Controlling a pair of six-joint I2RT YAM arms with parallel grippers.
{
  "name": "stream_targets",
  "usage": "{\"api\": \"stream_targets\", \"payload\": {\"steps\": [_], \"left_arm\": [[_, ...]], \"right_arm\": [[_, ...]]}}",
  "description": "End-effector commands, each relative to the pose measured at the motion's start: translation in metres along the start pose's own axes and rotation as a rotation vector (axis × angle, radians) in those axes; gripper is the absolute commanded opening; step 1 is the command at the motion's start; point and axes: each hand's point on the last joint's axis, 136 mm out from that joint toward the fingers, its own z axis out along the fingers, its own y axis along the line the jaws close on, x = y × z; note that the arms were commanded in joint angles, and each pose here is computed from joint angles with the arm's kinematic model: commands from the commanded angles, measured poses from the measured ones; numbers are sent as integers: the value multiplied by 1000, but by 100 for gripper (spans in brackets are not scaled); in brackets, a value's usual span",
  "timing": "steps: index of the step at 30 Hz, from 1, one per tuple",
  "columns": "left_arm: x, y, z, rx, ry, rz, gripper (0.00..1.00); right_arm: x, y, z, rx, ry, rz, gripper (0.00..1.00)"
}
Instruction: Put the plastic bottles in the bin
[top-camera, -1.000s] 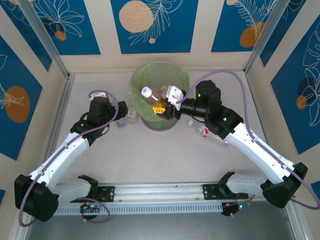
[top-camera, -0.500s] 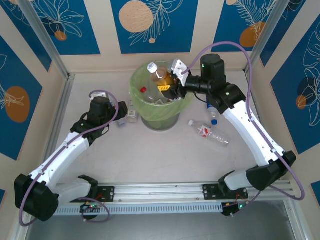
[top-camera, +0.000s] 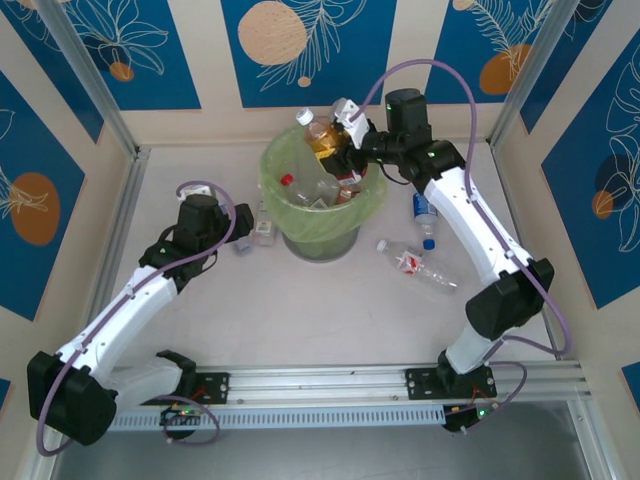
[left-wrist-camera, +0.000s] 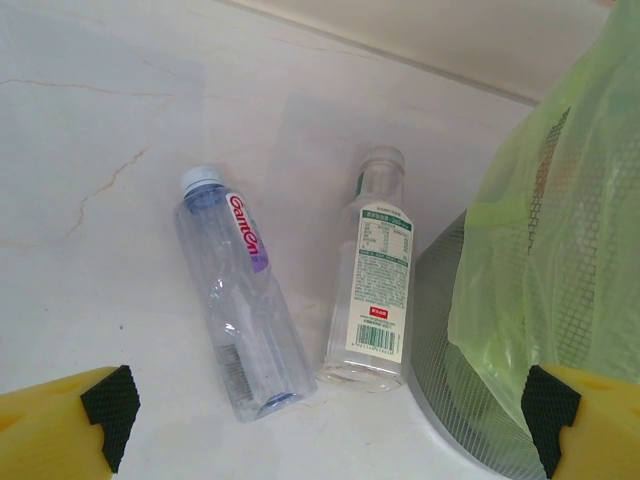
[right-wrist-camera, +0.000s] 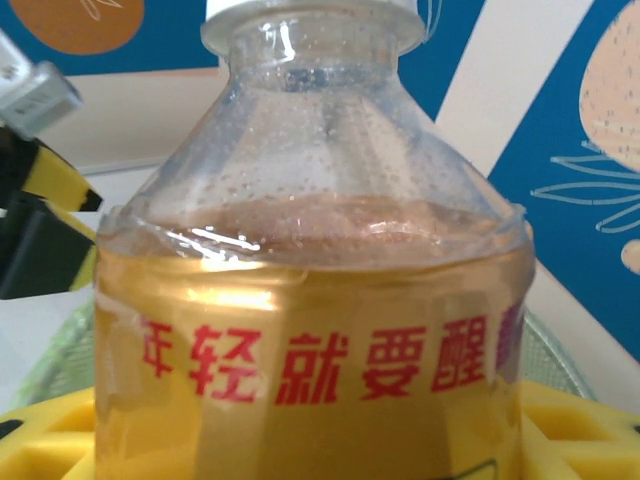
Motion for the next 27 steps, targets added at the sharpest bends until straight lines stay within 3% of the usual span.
{"api": "stream_targets", "payload": {"steps": [1,5,12,18,27], "left_arm": [[-4,9,-5,-31,-13,-2,100],[-4,12,-5,-47,-8,1,100],[-4,18,-7,-67,-35,-18,100],[-2,19,-5,-72,-27,-19,100],[3,29,3,-130,-8,-63,100]], "right_arm": [[9,-16,10,67,64,64,58],[36,-32,26,168,181,71,62],[56,-16,39,146,297,-5,77],[50,-27,31,225,322,35,84],[26,-20,18,281,248,60,99]]}}
